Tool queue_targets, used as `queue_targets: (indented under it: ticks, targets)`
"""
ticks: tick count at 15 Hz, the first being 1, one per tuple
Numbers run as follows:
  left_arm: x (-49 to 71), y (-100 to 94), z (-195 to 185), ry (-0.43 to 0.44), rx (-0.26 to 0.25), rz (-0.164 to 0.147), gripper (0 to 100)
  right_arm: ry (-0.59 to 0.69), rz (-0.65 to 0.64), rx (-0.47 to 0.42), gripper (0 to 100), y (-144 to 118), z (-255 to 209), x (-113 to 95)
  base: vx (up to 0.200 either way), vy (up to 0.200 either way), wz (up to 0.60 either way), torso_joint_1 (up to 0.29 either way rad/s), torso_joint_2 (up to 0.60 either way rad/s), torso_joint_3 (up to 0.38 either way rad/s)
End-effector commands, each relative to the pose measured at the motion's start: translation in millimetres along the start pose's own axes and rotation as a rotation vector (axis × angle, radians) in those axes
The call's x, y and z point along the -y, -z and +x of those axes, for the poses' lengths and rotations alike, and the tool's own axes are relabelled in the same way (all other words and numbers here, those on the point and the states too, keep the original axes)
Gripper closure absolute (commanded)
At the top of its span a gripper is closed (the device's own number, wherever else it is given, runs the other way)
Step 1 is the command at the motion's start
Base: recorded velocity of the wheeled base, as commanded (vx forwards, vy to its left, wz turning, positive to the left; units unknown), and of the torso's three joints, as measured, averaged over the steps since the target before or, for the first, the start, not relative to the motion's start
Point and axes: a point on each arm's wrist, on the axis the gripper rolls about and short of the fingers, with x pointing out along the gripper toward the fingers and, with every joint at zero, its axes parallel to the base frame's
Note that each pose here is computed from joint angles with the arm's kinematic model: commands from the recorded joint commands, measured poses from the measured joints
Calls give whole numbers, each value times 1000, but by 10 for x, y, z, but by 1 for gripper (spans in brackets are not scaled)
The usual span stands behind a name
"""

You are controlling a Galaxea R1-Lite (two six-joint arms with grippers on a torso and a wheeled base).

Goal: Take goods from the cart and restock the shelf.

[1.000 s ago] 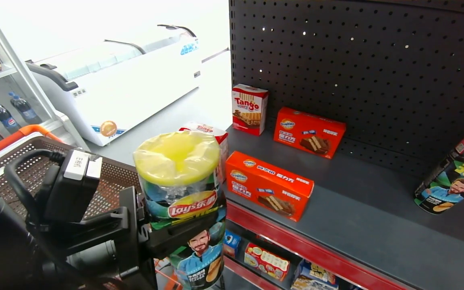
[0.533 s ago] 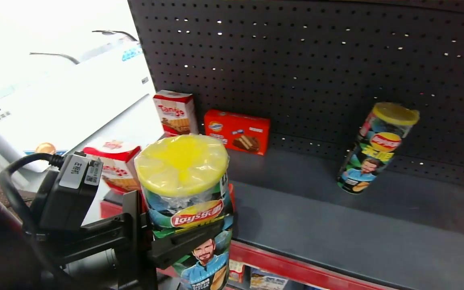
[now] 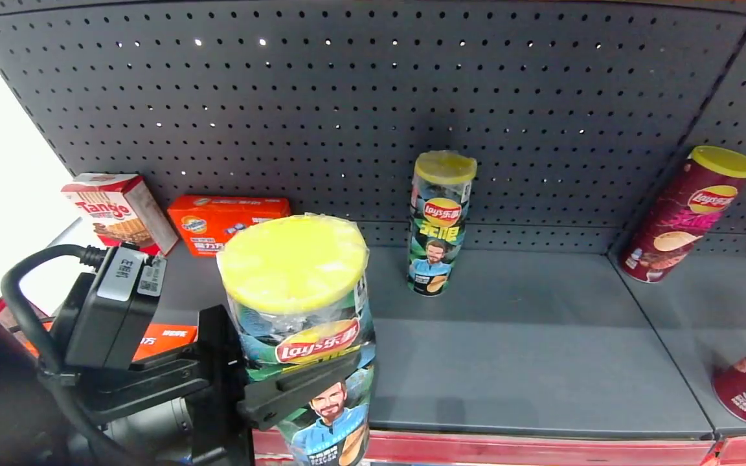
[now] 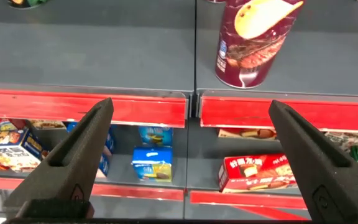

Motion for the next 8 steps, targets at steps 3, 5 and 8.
queue_targets:
  ticks: [3,5,8]
  targets:
    - [-9,2,-1,-6,0,0,100,-1,-1,-1,0,0,1,0,0,0,0,0,0,0]
    - [-13,5,0,-8,-1,-1,100,-1,-1,-1,0,0,1,0,0,0,0,0,0,0]
    - [-31,1,-7,-17,0,2,100,-1,1,-1,0,0,1,0,0,0,-200,4,1,-1]
